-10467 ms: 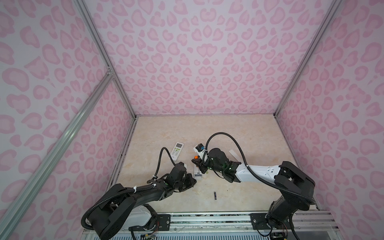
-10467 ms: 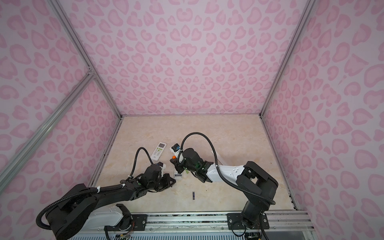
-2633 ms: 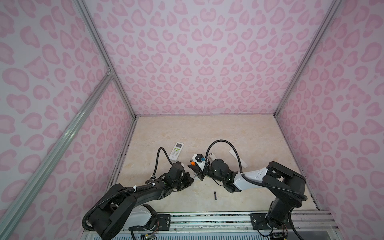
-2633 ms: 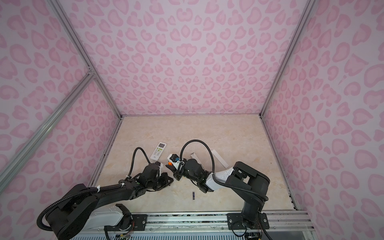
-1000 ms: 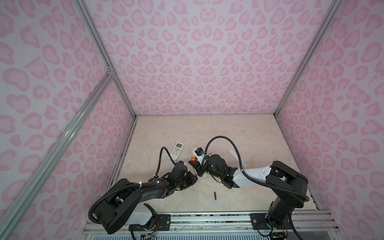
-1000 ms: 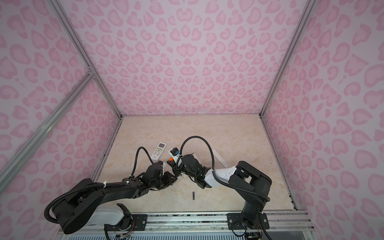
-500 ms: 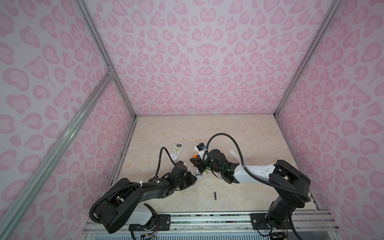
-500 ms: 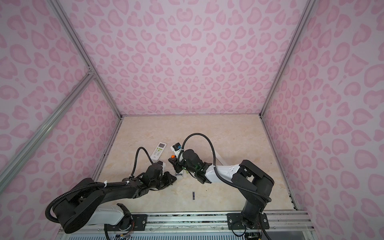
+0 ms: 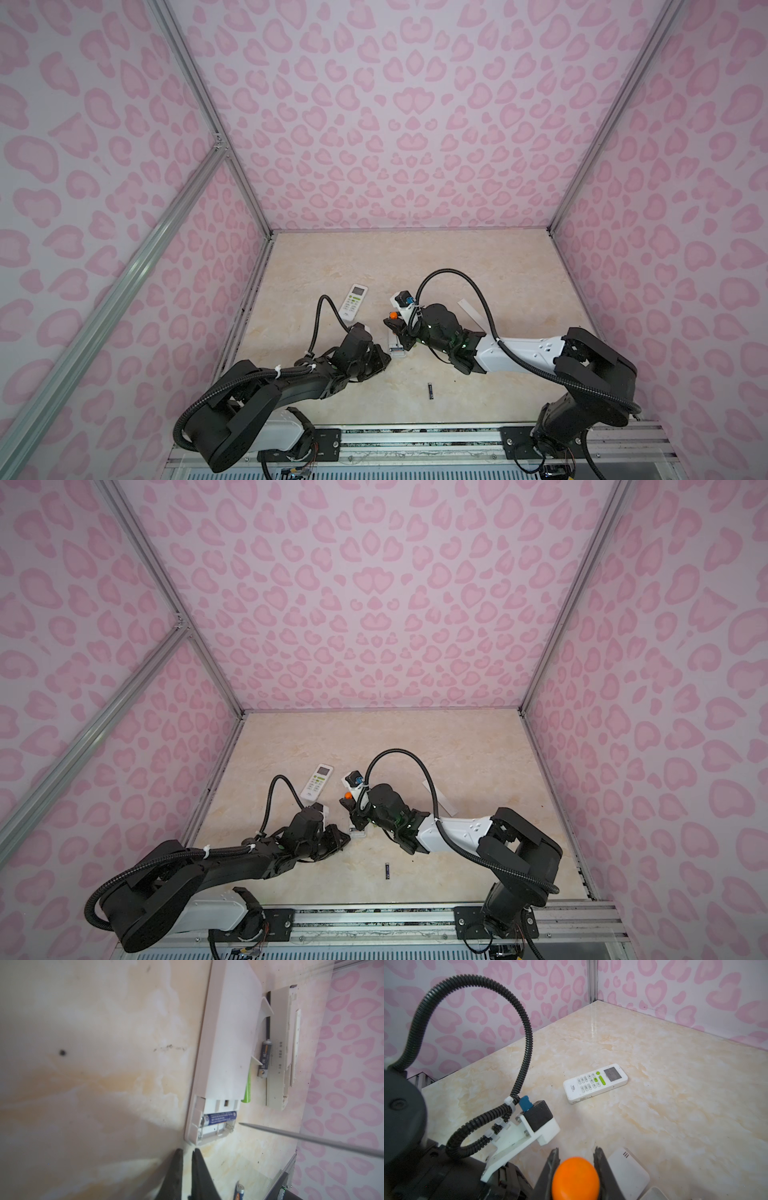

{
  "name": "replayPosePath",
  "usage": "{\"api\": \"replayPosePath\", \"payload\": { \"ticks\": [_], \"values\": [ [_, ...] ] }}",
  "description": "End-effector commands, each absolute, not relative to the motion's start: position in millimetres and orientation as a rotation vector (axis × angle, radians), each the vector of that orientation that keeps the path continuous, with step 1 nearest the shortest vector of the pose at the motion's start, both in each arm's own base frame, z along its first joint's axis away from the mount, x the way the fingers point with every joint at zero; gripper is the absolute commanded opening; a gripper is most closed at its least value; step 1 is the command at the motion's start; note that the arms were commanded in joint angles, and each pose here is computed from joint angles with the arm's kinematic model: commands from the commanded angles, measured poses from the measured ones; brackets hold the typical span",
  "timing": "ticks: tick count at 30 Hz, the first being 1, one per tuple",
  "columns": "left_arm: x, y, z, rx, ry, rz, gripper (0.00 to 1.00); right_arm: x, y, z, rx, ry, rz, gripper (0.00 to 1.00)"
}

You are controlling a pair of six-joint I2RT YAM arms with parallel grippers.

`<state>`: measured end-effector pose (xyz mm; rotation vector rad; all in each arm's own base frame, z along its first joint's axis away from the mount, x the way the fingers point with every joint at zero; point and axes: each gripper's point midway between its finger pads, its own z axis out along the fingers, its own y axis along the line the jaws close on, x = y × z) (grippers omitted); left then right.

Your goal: Unload the batteries from the remote control

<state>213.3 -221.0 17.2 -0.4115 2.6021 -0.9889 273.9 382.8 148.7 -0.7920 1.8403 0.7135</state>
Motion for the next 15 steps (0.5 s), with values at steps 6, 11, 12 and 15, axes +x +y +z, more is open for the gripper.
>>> {"api": "replayPosePath", "payload": {
  "ticks": [6, 11, 12, 15],
  "values": [
    [212.4, -216.8, 14.1, -0.407, 2.615, -0.953, 0.15, 280.0, 379.3, 144.6, -0.795, 1.819, 0.652, 0.0],
    [212.1, -216.6, 14.0, -0.404, 2.615, -0.952, 0.15, 279.1, 376.5, 136.9, -0.794, 1.836, 0.643, 0.0],
    [212.5, -216.8, 14.5, -0.404, 2.614, -0.953, 0.15, 278.4, 375.7, 135.1, -0.794, 1.841, 0.643, 0.0],
    [212.8, -217.3, 14.7, -0.401, 2.616, -0.953, 0.15, 277.4, 373.8, 133.0, -0.785, 1.85, 0.646, 0.0]
  ]
}}
